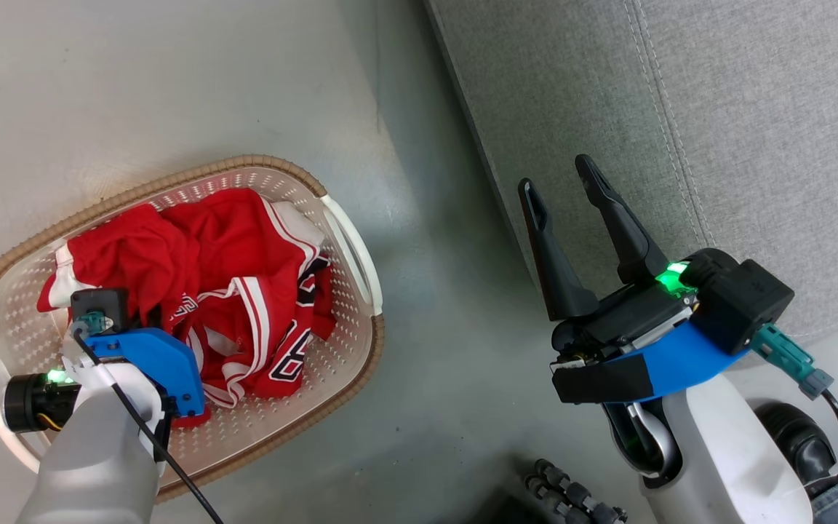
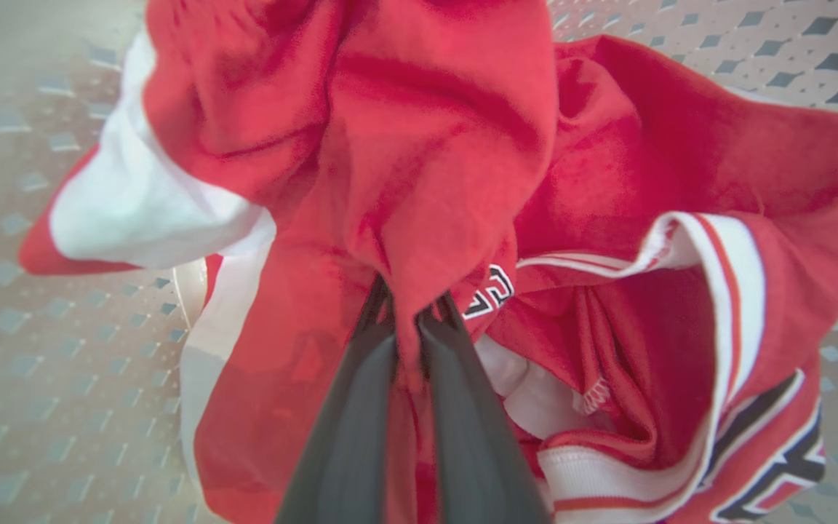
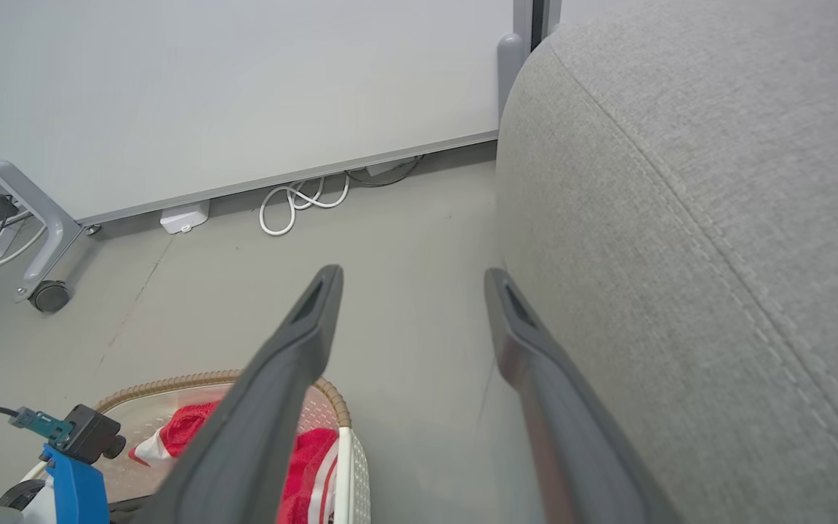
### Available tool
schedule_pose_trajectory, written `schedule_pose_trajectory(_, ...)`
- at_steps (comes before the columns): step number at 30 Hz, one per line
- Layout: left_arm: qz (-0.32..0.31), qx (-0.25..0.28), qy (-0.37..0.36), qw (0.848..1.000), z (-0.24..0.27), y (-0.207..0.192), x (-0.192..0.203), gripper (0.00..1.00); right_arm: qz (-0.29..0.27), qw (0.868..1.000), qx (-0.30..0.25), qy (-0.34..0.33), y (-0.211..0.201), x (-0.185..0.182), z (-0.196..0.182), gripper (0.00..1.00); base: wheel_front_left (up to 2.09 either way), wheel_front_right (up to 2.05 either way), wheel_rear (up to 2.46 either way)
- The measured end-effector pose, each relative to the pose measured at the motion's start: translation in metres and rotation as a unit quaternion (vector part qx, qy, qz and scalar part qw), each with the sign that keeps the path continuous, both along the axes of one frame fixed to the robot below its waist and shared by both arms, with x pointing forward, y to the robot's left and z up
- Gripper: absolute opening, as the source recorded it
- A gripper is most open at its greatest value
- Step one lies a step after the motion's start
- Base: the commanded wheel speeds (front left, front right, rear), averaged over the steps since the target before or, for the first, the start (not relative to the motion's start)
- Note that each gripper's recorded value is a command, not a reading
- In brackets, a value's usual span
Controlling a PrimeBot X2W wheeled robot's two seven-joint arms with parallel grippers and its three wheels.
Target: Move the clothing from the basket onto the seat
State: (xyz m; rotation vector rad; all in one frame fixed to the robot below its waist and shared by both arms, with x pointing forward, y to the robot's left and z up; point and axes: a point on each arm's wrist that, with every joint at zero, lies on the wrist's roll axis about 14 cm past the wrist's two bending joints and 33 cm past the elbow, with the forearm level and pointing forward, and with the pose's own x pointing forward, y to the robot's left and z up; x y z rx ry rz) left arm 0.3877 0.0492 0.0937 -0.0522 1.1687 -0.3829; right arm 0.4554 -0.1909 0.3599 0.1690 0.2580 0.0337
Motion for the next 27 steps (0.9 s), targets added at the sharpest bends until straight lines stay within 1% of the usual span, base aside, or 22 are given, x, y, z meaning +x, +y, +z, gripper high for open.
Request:
schedule_pose_trajectory(7,-0.004,-0.007,-0.009,1.000,0.011,-0.001,0.001,0.00,0.004,1.000,0.001,-0.010,0.003,0.001,0.008,1.00,0.00,0.00,0.00)
schedule_pose_trajectory(13,0.001,-0.021,-0.028,0.999,0.032,-0.003,0.003,0.00,0.017,1.000,0.000,-0.026,0.011,0.004,0.021,1.00,0.00,0.00,0.00)
schedule_pose_trajectory(17,-0.002,-0.033,-0.049,0.998,0.053,-0.007,0.004,0.00,0.027,0.999,0.002,-0.044,0.018,0.005,0.036,1.00,0.00,0.00,0.00)
schedule_pose_trajectory(20,-0.006,-0.047,-0.069,0.996,0.074,-0.018,0.009,0.00,0.032,0.998,0.000,-0.059,0.022,0.004,0.049,1.00,0.00,0.00,0.00)
schedule_pose_trajectory(27,-0.002,-0.064,-0.139,0.988,0.127,-0.021,0.025,0.00,0.048,0.994,-0.001,-0.094,0.035,0.000,0.079,1.00,0.00,0.00,0.00)
